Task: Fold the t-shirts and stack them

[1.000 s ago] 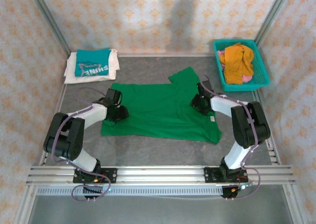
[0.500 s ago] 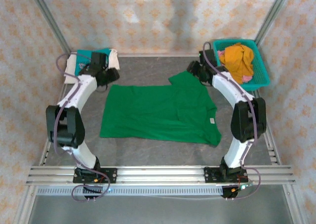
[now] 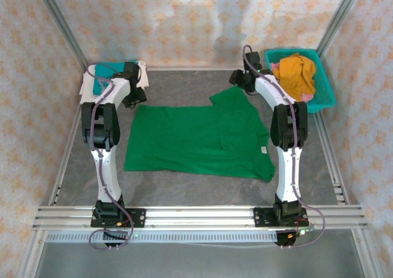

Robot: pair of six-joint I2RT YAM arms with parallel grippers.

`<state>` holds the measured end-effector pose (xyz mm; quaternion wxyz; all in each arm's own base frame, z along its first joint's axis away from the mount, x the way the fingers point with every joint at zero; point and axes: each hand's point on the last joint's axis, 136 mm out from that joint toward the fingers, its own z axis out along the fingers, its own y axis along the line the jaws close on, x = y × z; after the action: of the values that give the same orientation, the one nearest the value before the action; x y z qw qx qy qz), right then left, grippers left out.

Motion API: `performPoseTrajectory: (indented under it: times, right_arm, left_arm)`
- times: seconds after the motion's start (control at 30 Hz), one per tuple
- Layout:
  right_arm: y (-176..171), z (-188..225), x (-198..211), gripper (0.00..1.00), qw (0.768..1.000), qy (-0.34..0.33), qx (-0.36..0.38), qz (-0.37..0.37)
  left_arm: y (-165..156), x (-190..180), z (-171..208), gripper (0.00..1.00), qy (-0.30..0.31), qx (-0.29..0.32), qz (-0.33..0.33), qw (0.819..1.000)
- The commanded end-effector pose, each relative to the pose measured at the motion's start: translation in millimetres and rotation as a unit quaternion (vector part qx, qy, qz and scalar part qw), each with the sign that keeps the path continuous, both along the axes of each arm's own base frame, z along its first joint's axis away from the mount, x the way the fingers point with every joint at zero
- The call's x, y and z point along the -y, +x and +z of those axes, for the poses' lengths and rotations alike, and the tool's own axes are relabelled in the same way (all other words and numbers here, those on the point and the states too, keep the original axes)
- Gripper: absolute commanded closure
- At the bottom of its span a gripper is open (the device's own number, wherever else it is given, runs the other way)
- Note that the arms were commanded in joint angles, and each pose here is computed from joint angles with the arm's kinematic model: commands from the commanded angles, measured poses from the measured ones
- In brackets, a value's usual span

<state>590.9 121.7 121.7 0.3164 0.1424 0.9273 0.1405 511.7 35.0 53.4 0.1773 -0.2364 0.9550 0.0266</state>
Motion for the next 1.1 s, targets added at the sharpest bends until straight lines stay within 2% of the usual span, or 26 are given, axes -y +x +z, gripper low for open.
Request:
performPoseTrajectory:
  times: [0.0, 0.17, 0.23, 0.37, 0.43, 0.53, 0.6, 0.67, 1.07]
  right_arm:
    - [2.9, -1.3, -1.3, 0.38, 0.999, -0.024, -0.023, 0.024]
    - [4.4, -2.8, -6.2, 0.38, 1.0, -0.006, -0.017, 0.024]
    - [3.7, -3.8, -5.4, 0.38, 1.0, -0.003, -0.014, 0.021]
    - [4.4, -7.4, -5.5, 0.38, 1.0, -0.002, -0.016, 0.018]
    - [5.9, -8.5, -5.7, 0.38, 1.0, -0.003, -0.017, 0.017]
    - [9.1, -7.8, -7.2, 0.38, 1.0, 0.002, -0.015, 0.015]
    - [12.7, -8.0, -7.8, 0.38, 1.0, 0.005, -0.012, 0.013]
    - [17.9, -10.4, -7.3, 0.38, 1.0, 0.003, -0.009, 0.01]
    - [29.5, -15.1, -10.4, 0.38, 1.0, 0.008, -0.016, 0.009]
  left_arm:
    - [1.5, -4.5, -0.9, 0.47, 0.018, -0.015, -0.002, 1.0]
    - [4.9, 2.8, -23.3, 0.47, 0.0, -0.031, -0.01, 0.999]
    - [5.0, 7.5, -31.7, 0.5, -0.011, -0.036, -0.014, 0.999]
    - [2.9, 17.4, -38.6, 0.62, -0.02, -0.04, -0.025, 0.999]
    - [1.6, 22.2, -37.5, 0.72, -0.026, -0.037, -0.028, 0.999]
    - [-1.6, 22.8, -31.8, 0.87, -0.02, -0.033, -0.029, 0.999]
    - [-1.8, 21.6, -24.3, 0.91, -0.012, -0.026, -0.029, 0.999]
    - [-1.7, 18.5, -17.4, 1.0, -0.003, -0.021, -0.026, 0.999]
    - [-6.6, 21.6, 41.5, 1.0, 0.015, 0.039, -0.025, 0.999]
